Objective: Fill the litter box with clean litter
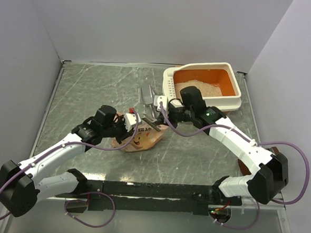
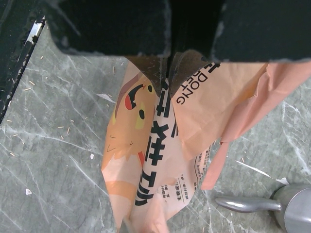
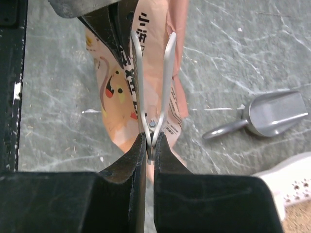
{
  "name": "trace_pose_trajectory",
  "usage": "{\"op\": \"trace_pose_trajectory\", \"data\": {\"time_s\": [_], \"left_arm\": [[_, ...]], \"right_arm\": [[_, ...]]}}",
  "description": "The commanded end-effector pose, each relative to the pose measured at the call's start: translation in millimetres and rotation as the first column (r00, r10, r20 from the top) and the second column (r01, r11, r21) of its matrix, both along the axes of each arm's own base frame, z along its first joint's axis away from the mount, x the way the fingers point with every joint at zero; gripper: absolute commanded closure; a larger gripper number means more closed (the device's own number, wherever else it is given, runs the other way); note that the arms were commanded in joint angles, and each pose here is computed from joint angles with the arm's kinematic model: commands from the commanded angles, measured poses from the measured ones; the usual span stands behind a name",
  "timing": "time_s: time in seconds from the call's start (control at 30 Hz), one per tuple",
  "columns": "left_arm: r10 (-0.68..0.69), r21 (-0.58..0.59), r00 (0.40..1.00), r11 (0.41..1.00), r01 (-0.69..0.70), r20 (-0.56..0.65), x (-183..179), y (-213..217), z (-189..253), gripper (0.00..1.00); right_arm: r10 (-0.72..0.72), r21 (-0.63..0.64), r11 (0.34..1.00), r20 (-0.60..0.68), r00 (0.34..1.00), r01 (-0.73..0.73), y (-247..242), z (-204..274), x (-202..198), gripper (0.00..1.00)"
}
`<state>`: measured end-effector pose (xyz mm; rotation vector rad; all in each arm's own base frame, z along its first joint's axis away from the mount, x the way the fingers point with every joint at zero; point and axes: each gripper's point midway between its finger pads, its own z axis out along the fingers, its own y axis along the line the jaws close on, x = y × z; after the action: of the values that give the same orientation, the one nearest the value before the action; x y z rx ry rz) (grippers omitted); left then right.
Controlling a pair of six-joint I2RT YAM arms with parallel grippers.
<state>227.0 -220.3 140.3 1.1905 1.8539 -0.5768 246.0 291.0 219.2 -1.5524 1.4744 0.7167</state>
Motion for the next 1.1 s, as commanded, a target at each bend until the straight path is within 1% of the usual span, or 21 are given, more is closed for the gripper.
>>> {"op": "trace_pose_trajectory", "data": {"time_s": [0.0, 0.27, 0.37, 0.47, 0.57, 0.7, 0.83, 0.9, 0.93, 0.97, 1.07], "left_arm": [[-0.015, -0.047, 1.0, 0.999, 0.016, 0.011, -1, -7, 19, 0.99], [0.0, -0.056, 0.999, 0.998, 0.002, 0.034, 0, -4, 23, 0.99], [0.004, -0.056, 0.999, 0.998, -0.002, 0.038, 1, -4, 24, 0.99], [0.009, -0.054, 0.999, 0.999, -0.007, 0.037, 1, -4, 24, 0.99], [0.018, -0.053, 0.999, 0.998, -0.016, 0.04, 2, -3, 25, 0.99], [0.025, -0.056, 0.998, 0.998, -0.023, 0.05, 3, -1, 26, 0.99], [0.028, -0.055, 0.998, 0.998, -0.025, 0.051, 3, -1, 27, 0.99], [0.031, -0.054, 0.998, 0.998, -0.028, 0.047, 4, -1, 26, 0.99], [0.03, -0.055, 0.998, 0.998, -0.027, 0.05, 4, -1, 27, 0.99], [0.032, -0.055, 0.998, 0.998, -0.029, 0.045, 4, -1, 26, 0.99], [0.033, -0.054, 0.998, 0.998, -0.03, 0.046, 4, -1, 26, 0.99]], "right_arm": [[0.023, -0.079, 0.997, 0.014, 1.0, -0.022, -1, -2, -1, 1.0], [0.07, -0.098, 0.992, -0.107, 0.992, -0.081, 10, -39, -14, 1.0], [0.078, -0.132, 0.986, -0.143, 0.987, -0.097, 12, -54, -19, 1.0], [0.08, -0.177, 0.978, -0.145, 0.986, -0.106, 17, -63, -21, 1.0], [0.086, -0.193, 0.975, -0.152, 0.985, -0.115, 20, -69, -23, 1.0], [0.066, -0.249, 0.963, -0.158, 0.985, -0.105, 19, -83, -25, 1.0], [0.048, -0.264, 0.96, -0.161, 0.986, -0.09, 20, -88, -23, 1.0], [0.036, -0.268, 0.96, -0.155, 0.987, -0.077, 20, -89, -23, 0.9], [0.034, -0.264, 0.962, -0.149, 0.988, -0.073, 20, -87, -23, 0.83], [0.034, -0.26, 0.963, -0.153, 0.988, -0.074, 20, -87, -24, 0.8], [0.038, -0.236, 0.969, -0.149, 0.988, -0.073, 23, -81, -25, 0.76]]}}
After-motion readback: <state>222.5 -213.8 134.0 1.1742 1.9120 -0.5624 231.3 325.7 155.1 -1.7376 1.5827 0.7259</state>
